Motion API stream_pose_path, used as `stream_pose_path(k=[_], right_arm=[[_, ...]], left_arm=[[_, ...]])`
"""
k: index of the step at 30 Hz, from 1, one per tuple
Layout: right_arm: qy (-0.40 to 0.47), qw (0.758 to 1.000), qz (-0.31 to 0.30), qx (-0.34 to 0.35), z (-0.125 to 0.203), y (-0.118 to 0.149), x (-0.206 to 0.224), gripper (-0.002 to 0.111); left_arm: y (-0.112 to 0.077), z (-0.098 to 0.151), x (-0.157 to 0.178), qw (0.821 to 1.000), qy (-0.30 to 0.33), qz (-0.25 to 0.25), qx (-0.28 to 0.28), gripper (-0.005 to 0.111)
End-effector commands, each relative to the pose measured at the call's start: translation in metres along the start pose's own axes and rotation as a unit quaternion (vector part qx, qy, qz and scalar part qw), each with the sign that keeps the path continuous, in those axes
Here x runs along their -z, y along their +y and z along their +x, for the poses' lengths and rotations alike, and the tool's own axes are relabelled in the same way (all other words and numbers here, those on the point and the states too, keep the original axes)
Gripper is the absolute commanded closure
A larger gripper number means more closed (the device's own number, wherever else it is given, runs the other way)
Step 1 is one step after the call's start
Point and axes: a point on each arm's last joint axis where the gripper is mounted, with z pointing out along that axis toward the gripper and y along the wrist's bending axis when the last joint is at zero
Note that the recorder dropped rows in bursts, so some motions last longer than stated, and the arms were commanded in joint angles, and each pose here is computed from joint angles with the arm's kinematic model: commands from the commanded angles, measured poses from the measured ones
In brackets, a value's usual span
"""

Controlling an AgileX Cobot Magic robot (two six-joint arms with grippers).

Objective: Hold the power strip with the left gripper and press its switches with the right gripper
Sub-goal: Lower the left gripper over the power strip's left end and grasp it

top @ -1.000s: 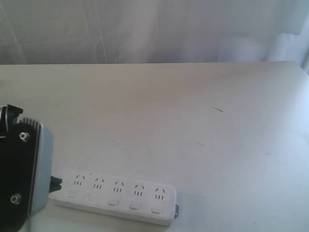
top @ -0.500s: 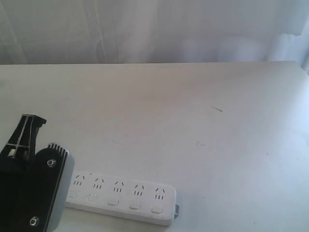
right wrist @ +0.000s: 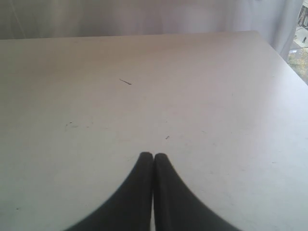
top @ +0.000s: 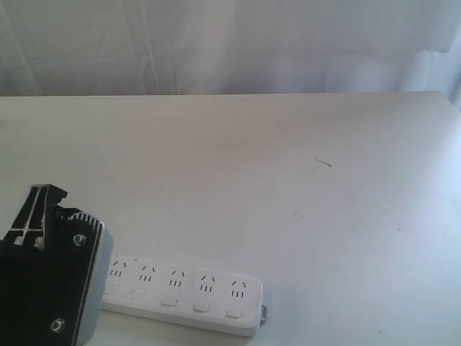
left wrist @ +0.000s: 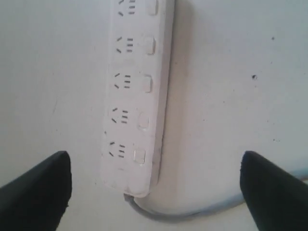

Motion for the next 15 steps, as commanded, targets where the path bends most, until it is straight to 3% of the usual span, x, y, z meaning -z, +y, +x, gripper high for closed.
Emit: stream_pose_path(k=[1,5,8,11,15], right_arm=[[-0.008,1.000,0.001,0.000,-0.001,0.000,0.000,0.108],[-0.008,1.000,0.001,0.000,-0.001,0.000,0.000,0.108],[-0.008,1.000,0.001,0.000,-0.001,0.000,0.000,0.108],[-0.008,1.000,0.001,0.000,-0.001,0.000,0.000,0.108],[-0.008,1.000,0.001,0.000,-0.001,0.000,0.000,0.108]], left_arm=[[-0.002,0.008,-0.014,0.994,0.099,0.033,0.020,0.013],[0.006,0.007,-0.035,0.988,0.147,0.019,-0.038,0.013],[0.009,-0.001,-0.053,0.989,0.132,0.010,-0.067,0.013],[0.017,-0.001,-0.066,0.991,0.127,0.008,-0.051,0.013],[0.043,0.005,-0.074,0.992,0.123,-0.011,-0.007,0.013]])
